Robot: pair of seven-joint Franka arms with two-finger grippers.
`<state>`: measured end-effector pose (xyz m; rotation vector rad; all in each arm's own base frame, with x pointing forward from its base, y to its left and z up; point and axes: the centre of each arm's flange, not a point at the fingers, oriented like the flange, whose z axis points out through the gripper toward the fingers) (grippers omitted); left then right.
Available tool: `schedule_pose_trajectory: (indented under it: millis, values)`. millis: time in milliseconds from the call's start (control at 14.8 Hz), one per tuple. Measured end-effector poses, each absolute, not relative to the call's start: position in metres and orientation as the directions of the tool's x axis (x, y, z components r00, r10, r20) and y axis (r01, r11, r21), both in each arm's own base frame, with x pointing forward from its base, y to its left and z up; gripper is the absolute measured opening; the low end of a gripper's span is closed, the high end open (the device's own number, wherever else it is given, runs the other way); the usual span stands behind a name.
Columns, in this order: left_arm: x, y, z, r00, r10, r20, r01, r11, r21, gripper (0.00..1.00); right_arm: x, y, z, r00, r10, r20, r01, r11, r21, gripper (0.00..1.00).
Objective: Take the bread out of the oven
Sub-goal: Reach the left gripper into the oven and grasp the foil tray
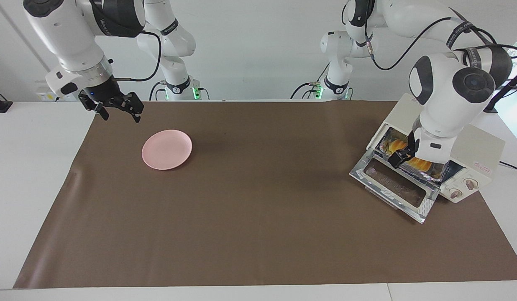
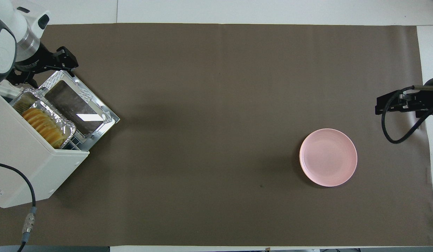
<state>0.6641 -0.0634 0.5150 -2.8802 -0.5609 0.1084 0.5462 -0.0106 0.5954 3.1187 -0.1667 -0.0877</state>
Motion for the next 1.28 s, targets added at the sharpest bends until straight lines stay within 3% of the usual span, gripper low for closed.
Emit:
schedule_pose_trajectory:
  millis: [337,1282]
  values:
    - [0.669,-0.038,0.468,0.824,0.565,0.043,0.558,-0.795,-0.237,1.0,0.546,-0.011,0.595,0.993,-0.107,-0.055,-0.106,-0.994,0.02,1.0]
    - [0.632,-0.023,0.407,0.762,0.643,0.073,0.636,-0.724,-0.267,1.0,0.546,-0.004,0.595,0.994,-0.094,-0.055,-0.093,-0.995,0.02,1.0]
